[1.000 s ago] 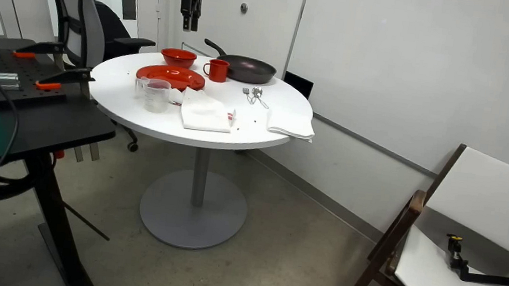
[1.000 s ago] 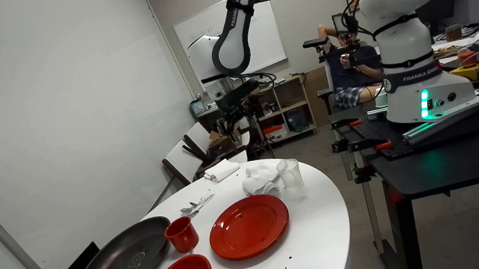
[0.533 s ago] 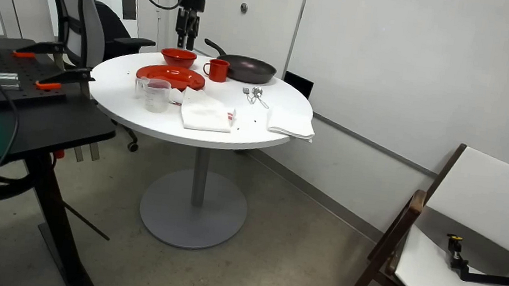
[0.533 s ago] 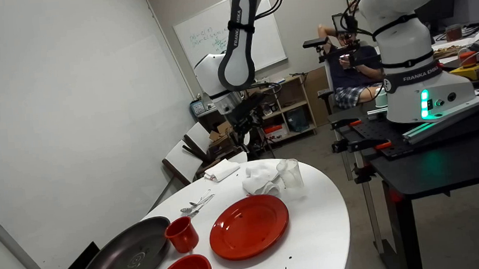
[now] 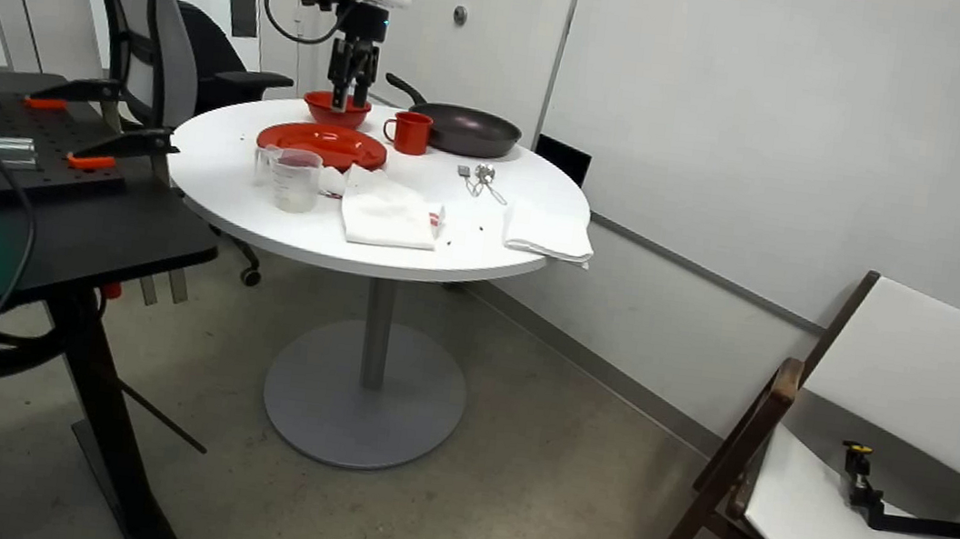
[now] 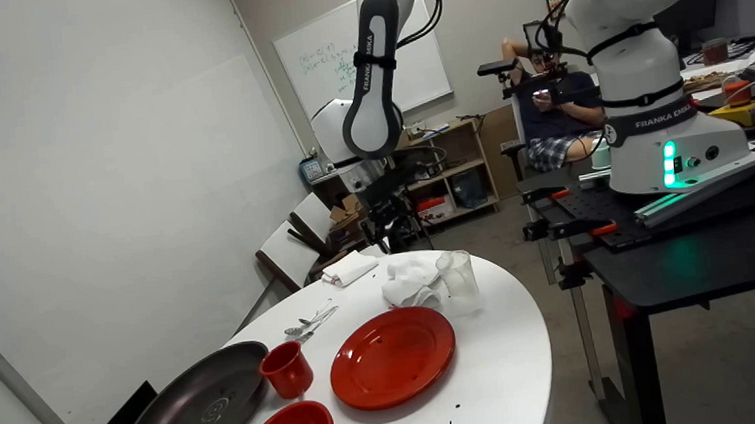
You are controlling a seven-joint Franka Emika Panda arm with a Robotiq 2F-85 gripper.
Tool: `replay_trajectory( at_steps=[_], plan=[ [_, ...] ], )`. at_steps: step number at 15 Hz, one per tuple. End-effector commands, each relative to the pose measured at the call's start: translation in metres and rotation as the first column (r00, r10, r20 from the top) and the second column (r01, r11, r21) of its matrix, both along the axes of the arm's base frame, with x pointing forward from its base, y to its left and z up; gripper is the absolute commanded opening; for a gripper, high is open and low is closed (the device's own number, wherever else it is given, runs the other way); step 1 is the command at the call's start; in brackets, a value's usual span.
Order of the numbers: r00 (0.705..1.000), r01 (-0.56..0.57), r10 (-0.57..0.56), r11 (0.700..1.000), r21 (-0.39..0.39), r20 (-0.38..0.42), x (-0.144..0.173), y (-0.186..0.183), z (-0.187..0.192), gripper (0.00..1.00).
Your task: Use the towel to clean the red plate
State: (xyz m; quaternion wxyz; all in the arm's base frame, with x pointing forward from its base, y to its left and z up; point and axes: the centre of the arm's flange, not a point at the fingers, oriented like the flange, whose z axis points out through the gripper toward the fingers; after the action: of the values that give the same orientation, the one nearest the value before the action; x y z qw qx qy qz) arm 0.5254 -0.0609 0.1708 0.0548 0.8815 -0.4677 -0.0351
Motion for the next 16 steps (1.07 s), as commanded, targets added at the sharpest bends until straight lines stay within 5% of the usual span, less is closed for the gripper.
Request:
replay_trajectory(
  at_steps=[1,16],
  plan=[
    [0.999,0.024,-0.025,0.999,0.025,0.037,0.0086,0.0018,-0.0062,1.00],
    [0.999,0.039,-0.039,0.999,0.021,0.016,0.0024,0.0012,-0.0038,1.00]
  ],
)
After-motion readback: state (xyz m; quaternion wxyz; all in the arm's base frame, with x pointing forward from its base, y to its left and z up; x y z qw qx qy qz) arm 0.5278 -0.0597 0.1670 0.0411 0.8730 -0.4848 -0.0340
